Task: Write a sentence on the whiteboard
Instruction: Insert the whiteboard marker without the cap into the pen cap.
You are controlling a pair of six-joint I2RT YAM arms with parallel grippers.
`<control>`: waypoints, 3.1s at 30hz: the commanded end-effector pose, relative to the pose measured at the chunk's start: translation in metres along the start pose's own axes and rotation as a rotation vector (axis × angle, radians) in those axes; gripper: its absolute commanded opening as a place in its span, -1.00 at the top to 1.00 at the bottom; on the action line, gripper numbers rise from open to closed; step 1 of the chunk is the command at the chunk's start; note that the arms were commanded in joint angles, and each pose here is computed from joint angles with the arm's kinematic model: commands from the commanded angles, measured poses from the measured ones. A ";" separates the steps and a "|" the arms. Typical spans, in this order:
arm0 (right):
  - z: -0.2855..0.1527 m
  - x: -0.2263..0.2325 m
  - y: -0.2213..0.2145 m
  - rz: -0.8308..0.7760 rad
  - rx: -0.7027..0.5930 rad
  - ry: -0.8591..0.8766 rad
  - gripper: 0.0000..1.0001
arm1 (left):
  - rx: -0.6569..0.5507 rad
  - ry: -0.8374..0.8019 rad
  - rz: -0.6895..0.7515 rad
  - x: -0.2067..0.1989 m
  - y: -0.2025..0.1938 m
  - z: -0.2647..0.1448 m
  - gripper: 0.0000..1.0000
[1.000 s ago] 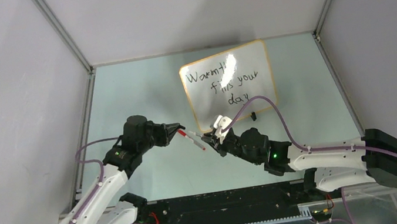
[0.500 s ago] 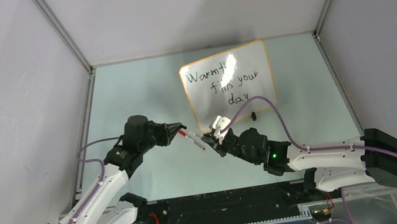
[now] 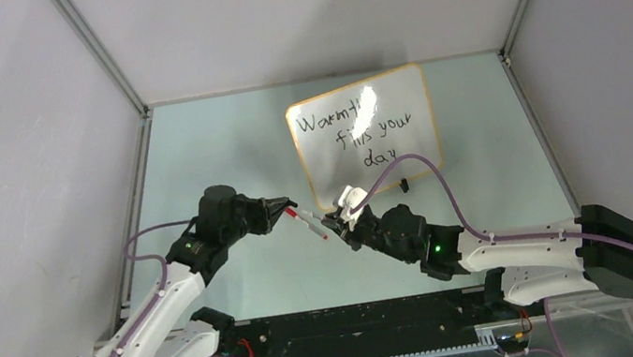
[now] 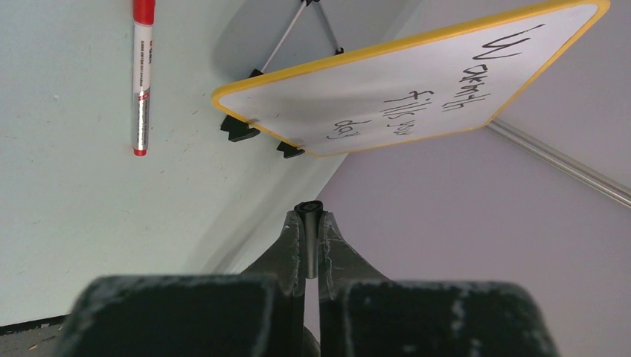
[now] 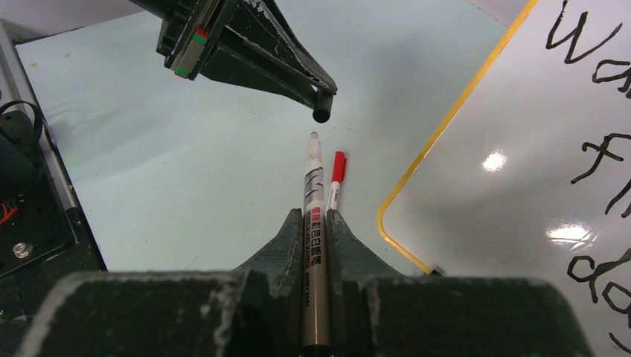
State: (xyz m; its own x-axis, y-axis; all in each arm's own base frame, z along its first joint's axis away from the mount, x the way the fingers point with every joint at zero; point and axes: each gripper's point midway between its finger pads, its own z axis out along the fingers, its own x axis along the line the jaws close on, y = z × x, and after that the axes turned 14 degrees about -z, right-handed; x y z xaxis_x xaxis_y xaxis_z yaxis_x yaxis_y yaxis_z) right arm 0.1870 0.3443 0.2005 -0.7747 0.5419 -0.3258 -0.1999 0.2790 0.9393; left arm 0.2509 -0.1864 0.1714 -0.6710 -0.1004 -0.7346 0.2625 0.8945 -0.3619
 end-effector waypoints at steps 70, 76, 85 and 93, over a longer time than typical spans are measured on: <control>0.035 -0.019 0.028 -0.012 -0.009 -0.080 1.00 | 0.103 -0.045 0.009 -0.009 -0.024 -0.006 1.00; 0.060 -0.010 0.022 -0.045 0.041 -0.086 1.00 | 0.115 -0.041 0.014 -0.008 -0.028 -0.004 1.00; 0.088 0.007 0.015 -0.044 0.052 -0.047 1.00 | 0.197 -0.098 0.004 -0.017 -0.053 -0.022 1.00; 0.092 0.013 0.016 0.000 0.039 -0.005 1.00 | 0.223 -0.073 0.016 -0.007 -0.058 -0.021 1.00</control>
State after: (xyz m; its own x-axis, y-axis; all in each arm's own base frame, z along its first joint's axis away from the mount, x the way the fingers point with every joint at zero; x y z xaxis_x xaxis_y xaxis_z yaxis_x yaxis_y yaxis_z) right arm 0.2313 0.4043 0.1895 -0.7245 0.5695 -0.3884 -0.1739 0.3943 0.9024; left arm 0.2666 -0.1660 0.1629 -0.6150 -0.1428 -0.7755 0.1404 0.9479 -0.2859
